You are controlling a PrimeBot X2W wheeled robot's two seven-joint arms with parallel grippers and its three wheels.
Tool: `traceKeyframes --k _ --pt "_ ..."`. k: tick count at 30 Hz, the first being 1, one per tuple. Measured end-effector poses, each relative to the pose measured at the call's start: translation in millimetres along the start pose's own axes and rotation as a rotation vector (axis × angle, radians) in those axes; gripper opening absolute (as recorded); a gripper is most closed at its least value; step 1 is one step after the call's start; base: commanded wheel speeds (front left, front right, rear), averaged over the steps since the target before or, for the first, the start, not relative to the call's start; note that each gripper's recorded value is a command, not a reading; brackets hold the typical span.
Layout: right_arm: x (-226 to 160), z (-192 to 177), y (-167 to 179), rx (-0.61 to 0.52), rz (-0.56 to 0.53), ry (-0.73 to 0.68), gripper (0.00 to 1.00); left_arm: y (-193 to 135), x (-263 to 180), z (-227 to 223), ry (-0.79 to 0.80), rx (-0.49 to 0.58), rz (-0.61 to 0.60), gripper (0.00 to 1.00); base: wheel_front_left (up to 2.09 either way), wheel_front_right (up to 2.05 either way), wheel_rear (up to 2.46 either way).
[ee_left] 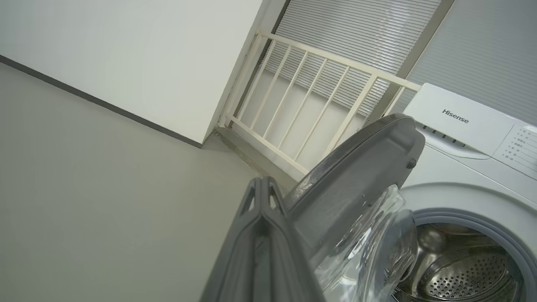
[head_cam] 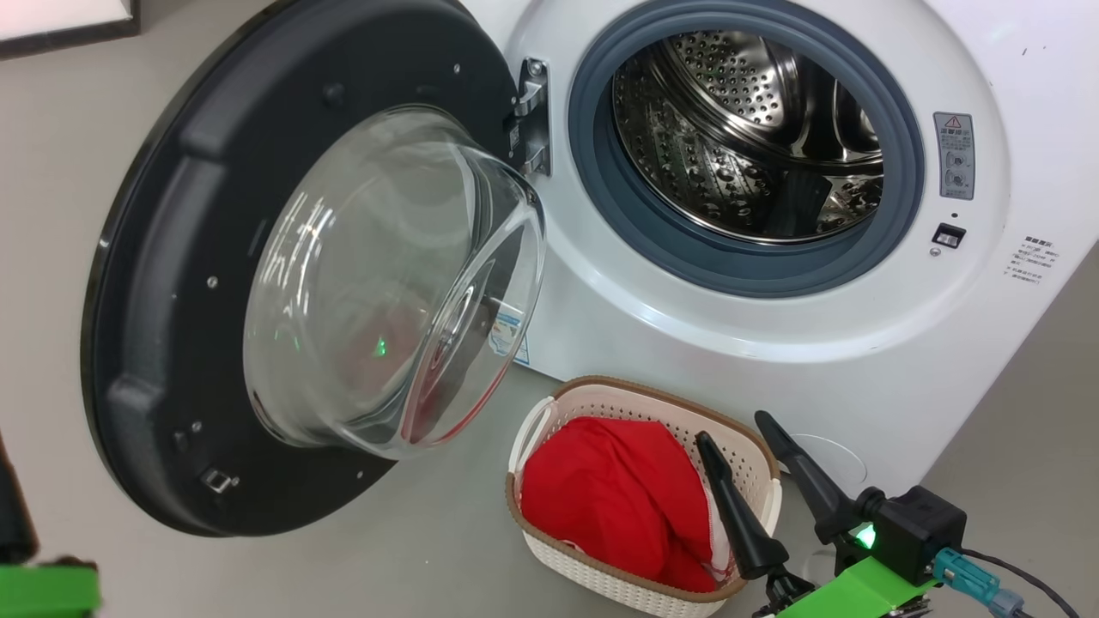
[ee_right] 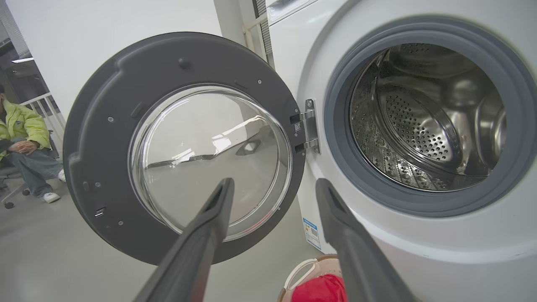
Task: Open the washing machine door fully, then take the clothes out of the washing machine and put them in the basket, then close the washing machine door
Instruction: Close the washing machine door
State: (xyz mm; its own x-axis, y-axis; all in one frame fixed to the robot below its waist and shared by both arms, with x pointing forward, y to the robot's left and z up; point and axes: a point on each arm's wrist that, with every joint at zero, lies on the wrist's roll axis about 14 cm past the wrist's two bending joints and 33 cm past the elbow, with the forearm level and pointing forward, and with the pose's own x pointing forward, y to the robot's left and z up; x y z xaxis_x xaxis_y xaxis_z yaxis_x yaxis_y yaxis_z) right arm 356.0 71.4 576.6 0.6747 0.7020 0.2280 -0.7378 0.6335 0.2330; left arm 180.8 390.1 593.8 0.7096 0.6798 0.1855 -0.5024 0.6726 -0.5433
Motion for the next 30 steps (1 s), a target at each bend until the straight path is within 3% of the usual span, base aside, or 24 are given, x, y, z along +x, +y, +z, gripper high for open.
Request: traceKeyframes --k 11,30 --pt "-2 2 -2 0.002 -0.011 -0.016 1.0 29 43 -17 0.148 -0.17 0.084 0.0 0.0 0.0 0.0" --pt "-16 14 -15 -0.018 -0.069 -0.044 1.0 31 71 -44 0.332 -0.297 0.066 0.0 0.0 0.0 0.0"
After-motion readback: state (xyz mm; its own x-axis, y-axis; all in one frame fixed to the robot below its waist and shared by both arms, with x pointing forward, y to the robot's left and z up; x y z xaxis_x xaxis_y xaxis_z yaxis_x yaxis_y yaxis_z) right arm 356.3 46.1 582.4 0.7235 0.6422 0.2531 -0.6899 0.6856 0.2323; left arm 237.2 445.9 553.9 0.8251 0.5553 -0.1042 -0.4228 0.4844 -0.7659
